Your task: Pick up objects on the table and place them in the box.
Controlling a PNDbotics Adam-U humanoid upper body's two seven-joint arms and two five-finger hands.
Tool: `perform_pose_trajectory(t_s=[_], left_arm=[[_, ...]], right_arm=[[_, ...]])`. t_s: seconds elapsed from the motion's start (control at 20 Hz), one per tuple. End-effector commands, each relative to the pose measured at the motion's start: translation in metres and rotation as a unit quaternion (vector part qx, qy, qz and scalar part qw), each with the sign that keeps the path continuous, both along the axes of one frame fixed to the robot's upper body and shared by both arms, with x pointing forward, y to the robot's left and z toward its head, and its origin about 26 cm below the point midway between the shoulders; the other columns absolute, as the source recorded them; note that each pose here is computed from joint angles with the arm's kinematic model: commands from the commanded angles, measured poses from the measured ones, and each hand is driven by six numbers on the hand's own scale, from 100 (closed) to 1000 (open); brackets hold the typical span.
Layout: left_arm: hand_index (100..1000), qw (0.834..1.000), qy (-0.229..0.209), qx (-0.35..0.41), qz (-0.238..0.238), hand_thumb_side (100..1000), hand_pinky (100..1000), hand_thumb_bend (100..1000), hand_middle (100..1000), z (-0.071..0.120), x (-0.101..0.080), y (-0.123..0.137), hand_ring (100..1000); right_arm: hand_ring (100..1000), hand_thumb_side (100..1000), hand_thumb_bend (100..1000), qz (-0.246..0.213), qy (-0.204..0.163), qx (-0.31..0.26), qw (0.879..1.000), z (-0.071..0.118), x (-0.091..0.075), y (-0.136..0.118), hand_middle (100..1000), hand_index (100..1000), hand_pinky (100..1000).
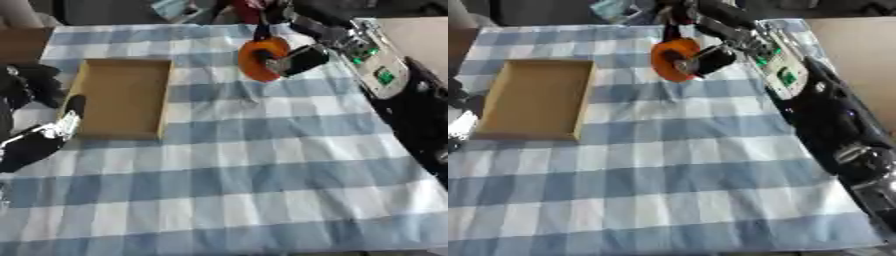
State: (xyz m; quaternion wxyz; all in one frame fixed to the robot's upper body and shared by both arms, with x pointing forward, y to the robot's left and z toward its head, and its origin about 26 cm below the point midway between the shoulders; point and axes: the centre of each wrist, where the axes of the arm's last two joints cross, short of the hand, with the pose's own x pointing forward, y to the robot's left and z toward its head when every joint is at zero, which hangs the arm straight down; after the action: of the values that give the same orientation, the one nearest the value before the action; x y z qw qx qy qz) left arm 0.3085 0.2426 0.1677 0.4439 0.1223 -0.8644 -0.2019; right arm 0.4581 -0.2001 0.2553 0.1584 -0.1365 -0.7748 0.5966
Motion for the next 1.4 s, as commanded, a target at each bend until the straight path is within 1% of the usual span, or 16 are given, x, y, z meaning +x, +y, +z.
perform_pose_trajectory(t_s=[0.05, 0.25, 0.4, 0.45, 0.5, 0.55, 0.7, 1.0, 1.3, 1.4], left_arm=[[676, 1.0, -0.015, 0.002, -0.013, 100, 510, 370, 519, 0.01, 0.001, -0.004, 551], [676, 0.999, -0.026, 0.0, -0.029, 100, 511, 371, 519, 0.017, 0.002, -0.011, 552], [676, 0.998, -0.034, -0.002, -0.045, 100, 511, 372, 519, 0.022, 0.003, -0.017, 552], [676, 0.998, -0.037, -0.003, -0.05, 100, 511, 372, 519, 0.024, 0.003, -0.019, 552], [676, 0.998, -0.04, -0.004, -0.055, 100, 511, 351, 520, 0.026, 0.003, -0.021, 552], [676, 0.997, -0.043, -0.005, -0.059, 100, 512, 373, 519, 0.028, 0.003, -0.023, 552], [676, 0.996, -0.054, -0.007, -0.071, 100, 512, 373, 520, 0.035, 0.003, -0.028, 552], [676, 0.994, -0.066, -0.011, -0.087, 100, 513, 375, 520, 0.043, 0.002, -0.034, 552], [676, 0.993, -0.069, -0.013, -0.095, 100, 513, 377, 520, 0.045, 0.001, -0.038, 552], [676, 0.993, -0.07, -0.013, -0.096, 100, 513, 378, 520, 0.046, 0.001, -0.038, 552]], right_arm=[[618, 100, 100, 0.019, -0.018, -0.012, 1.0, 0.017, 0.004, 0.022, 383, 502, 748], [620, 100, 100, 0.032, -0.024, -0.021, 0.999, 0.02, 0.01, 0.052, 385, 505, 752], [625, 100, 100, 0.033, -0.022, -0.029, 0.999, 0.017, 0.015, 0.069, 393, 514, 756], [625, 100, 100, 0.032, -0.02, -0.031, 0.999, 0.014, 0.016, 0.075, 394, 515, 756], [625, 104, 100, 0.03, -0.017, -0.033, 0.999, 0.012, 0.018, 0.081, 395, 516, 756], [625, 100, 100, 0.029, -0.014, -0.033, 0.999, 0.008, 0.019, 0.085, 395, 517, 756], [623, 111, 100, 0.024, -0.004, -0.032, 0.999, -0.004, 0.021, 0.097, 397, 518, 754], [624, 128, 100, 0.012, 0.015, -0.034, 0.999, -0.029, 0.024, 0.11, 407, 526, 752], [649, 216, 100, 0.007, 0.025, -0.051, 0.998, -0.051, 0.023, 0.12, 482, 603, 760], [659, 300, 113, 0.007, 0.026, -0.054, 0.998, -0.056, 0.023, 0.121, 514, 636, 763]])
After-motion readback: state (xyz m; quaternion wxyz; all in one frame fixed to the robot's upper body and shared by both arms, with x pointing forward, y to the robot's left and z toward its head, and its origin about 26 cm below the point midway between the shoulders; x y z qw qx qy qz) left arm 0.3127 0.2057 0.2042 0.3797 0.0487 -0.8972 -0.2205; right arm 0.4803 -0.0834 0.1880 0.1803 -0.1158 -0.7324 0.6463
